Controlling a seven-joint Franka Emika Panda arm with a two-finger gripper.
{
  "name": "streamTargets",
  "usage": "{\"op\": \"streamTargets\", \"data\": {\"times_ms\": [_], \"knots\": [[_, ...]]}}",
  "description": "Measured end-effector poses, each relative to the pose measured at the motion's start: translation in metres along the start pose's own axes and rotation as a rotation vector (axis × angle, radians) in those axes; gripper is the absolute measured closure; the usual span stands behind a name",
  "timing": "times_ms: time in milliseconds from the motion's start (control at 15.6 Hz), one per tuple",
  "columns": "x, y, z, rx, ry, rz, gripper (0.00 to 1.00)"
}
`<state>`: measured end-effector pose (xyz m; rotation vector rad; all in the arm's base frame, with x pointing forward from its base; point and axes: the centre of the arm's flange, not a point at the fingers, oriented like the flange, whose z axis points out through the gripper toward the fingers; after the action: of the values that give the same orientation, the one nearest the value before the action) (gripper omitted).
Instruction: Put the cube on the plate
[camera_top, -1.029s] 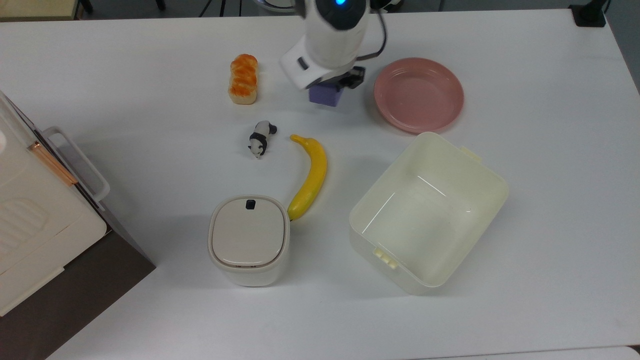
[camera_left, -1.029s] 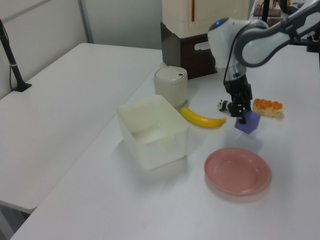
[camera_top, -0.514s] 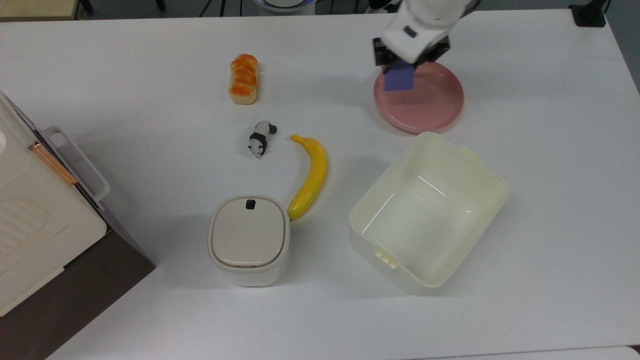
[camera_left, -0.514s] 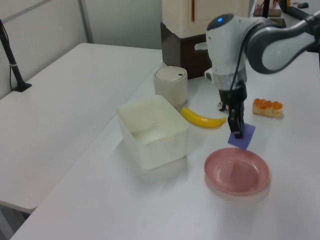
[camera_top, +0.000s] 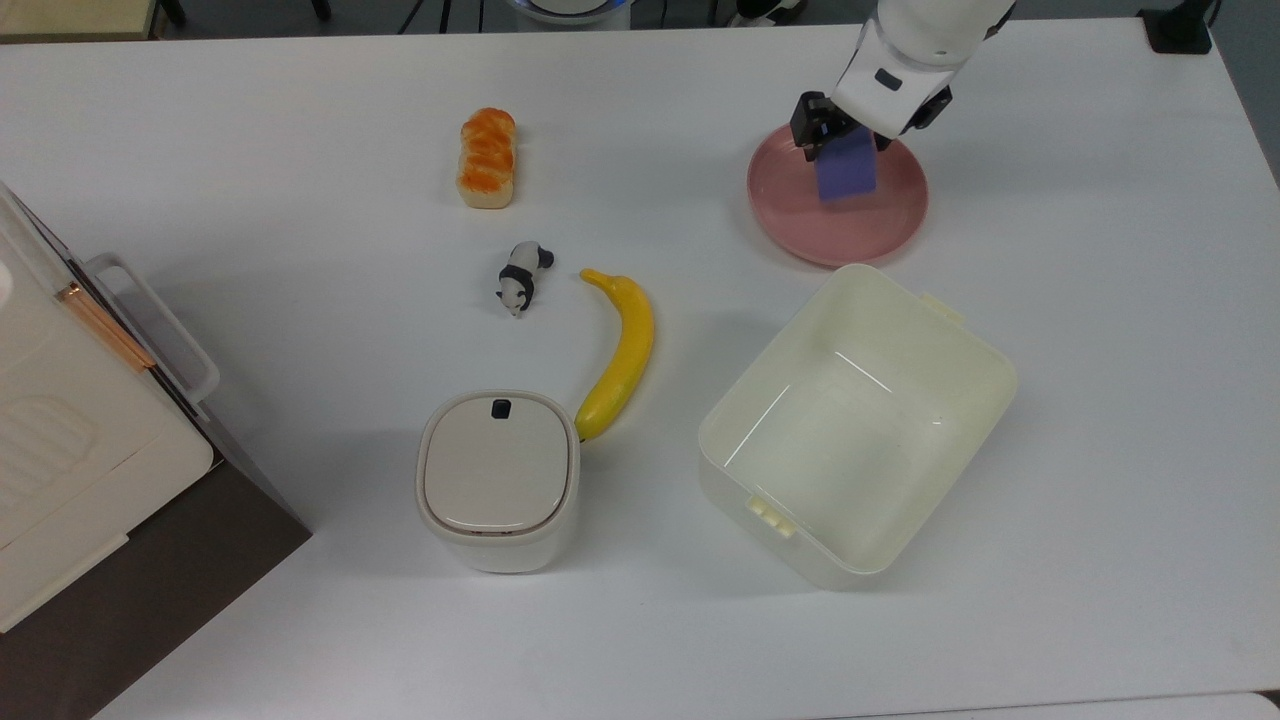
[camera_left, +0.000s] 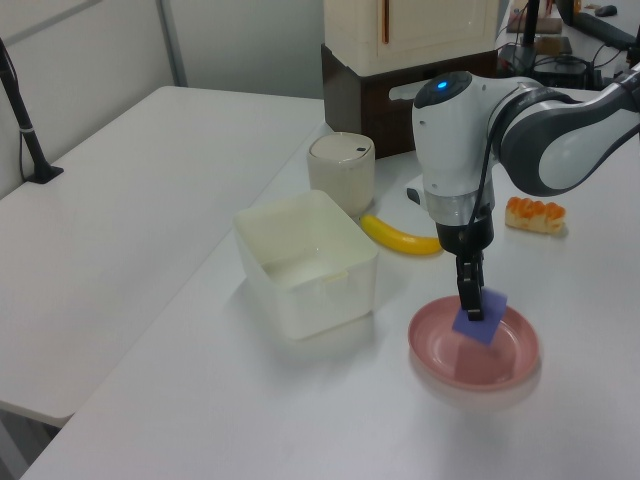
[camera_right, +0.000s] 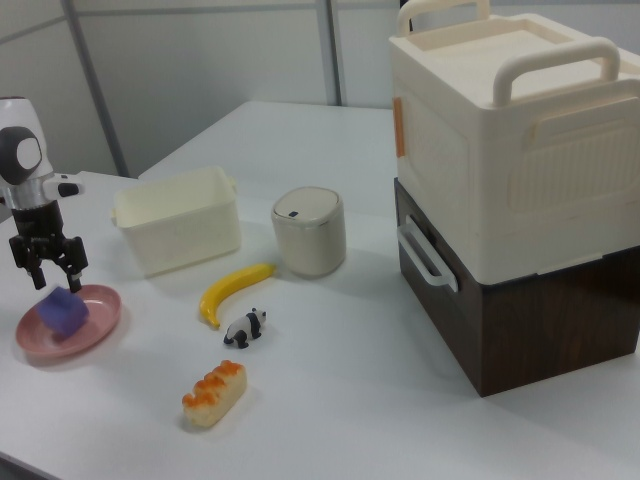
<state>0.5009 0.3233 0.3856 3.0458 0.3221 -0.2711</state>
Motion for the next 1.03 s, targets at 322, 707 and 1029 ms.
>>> {"op": "streamTargets", "data": {"times_ms": [322, 707, 1029], "knots": [[0.011, 0.012, -0.025, -0.009, 0.057, 0.013, 0.00], [0.032, 0.118, -0.091, -0.084, 0.178, 0.131, 0.00], [-0.002, 0.243, -0.157, -0.058, 0.231, 0.229, 0.00]]}}
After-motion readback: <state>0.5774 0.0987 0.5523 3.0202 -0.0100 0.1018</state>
